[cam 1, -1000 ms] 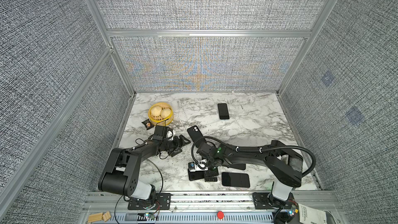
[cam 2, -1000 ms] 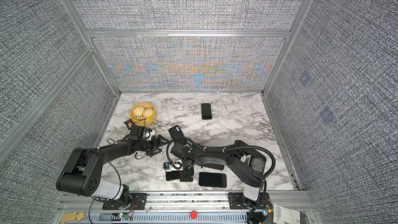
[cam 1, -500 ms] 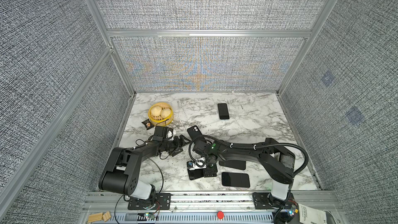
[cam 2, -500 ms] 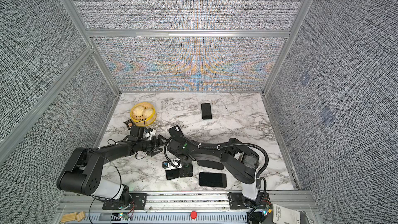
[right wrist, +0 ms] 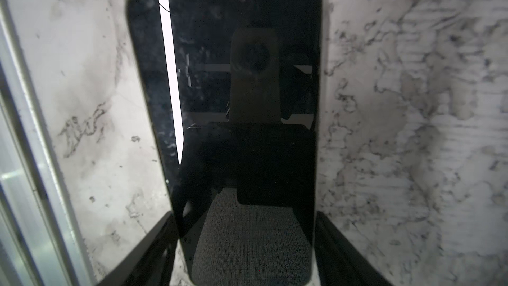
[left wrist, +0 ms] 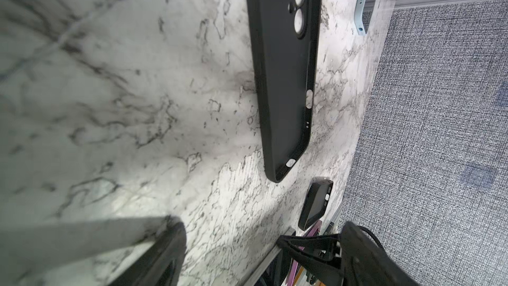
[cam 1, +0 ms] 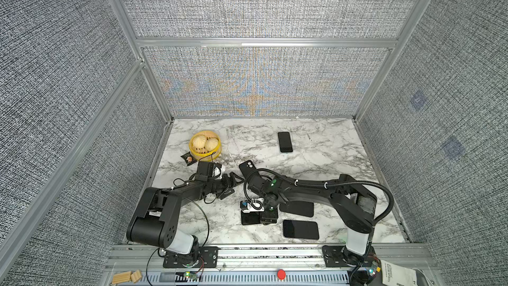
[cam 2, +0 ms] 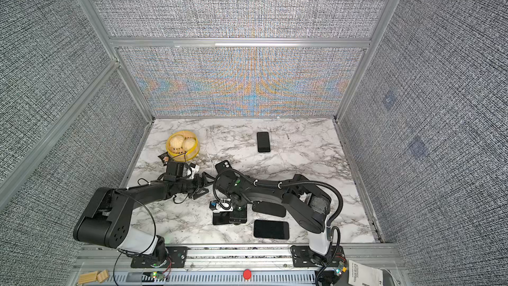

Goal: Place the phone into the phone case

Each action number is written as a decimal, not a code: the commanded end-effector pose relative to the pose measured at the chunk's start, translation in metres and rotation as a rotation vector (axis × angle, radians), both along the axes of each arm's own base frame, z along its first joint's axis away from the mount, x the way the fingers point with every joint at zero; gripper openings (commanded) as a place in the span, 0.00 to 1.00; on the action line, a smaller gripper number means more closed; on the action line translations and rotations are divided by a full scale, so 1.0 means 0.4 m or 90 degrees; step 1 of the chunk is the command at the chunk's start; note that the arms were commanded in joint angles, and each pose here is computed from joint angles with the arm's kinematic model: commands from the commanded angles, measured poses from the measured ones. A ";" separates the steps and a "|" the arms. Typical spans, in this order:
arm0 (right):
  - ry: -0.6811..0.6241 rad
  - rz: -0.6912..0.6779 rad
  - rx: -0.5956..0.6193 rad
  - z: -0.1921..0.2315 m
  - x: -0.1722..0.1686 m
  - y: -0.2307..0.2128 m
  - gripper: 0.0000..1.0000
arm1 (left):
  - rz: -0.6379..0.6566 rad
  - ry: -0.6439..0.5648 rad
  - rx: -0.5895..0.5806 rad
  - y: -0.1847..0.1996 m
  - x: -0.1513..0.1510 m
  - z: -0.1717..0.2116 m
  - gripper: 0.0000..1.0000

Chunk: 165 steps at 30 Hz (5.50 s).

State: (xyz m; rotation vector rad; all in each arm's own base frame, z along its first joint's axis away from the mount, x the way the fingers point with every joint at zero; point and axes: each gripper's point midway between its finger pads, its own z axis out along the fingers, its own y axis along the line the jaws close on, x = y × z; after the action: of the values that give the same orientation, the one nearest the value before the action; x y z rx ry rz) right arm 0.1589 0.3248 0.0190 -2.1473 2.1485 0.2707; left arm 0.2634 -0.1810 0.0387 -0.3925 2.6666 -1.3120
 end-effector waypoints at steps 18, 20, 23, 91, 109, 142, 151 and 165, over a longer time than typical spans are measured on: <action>-0.014 -0.115 0.080 -0.028 0.079 0.005 0.65 | 0.007 0.155 0.006 0.022 -0.150 -0.077 0.83; -0.022 -0.127 0.073 -0.021 0.086 0.001 0.65 | 0.016 0.152 0.028 0.034 -0.148 -0.069 0.83; -0.024 -0.162 0.050 -0.013 0.091 -0.016 0.65 | 0.035 0.136 0.079 0.060 -0.137 -0.054 0.85; -0.022 -0.081 -0.006 0.013 0.104 0.039 0.95 | 0.166 0.145 0.143 0.190 -0.112 -0.081 0.85; 0.006 -0.113 -0.053 -0.037 0.089 0.014 0.84 | 0.145 0.148 0.111 0.169 -0.105 -0.097 0.85; 0.007 -0.205 0.141 0.032 0.138 0.028 0.66 | 0.014 0.161 -0.046 0.006 -0.152 -0.115 0.68; -0.004 -0.213 0.177 0.053 0.155 0.052 0.65 | -0.033 0.119 -0.094 -0.046 -0.153 -0.071 0.60; -0.006 -0.211 0.191 0.056 0.158 0.063 0.66 | -0.059 0.052 -0.109 -0.067 -0.117 -0.024 0.33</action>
State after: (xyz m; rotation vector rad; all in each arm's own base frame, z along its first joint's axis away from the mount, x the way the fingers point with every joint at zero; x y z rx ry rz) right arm 0.2213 0.3424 0.0360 -1.6125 2.2768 0.4735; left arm 0.2111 -0.2081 0.0276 -0.3715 2.6898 -1.6164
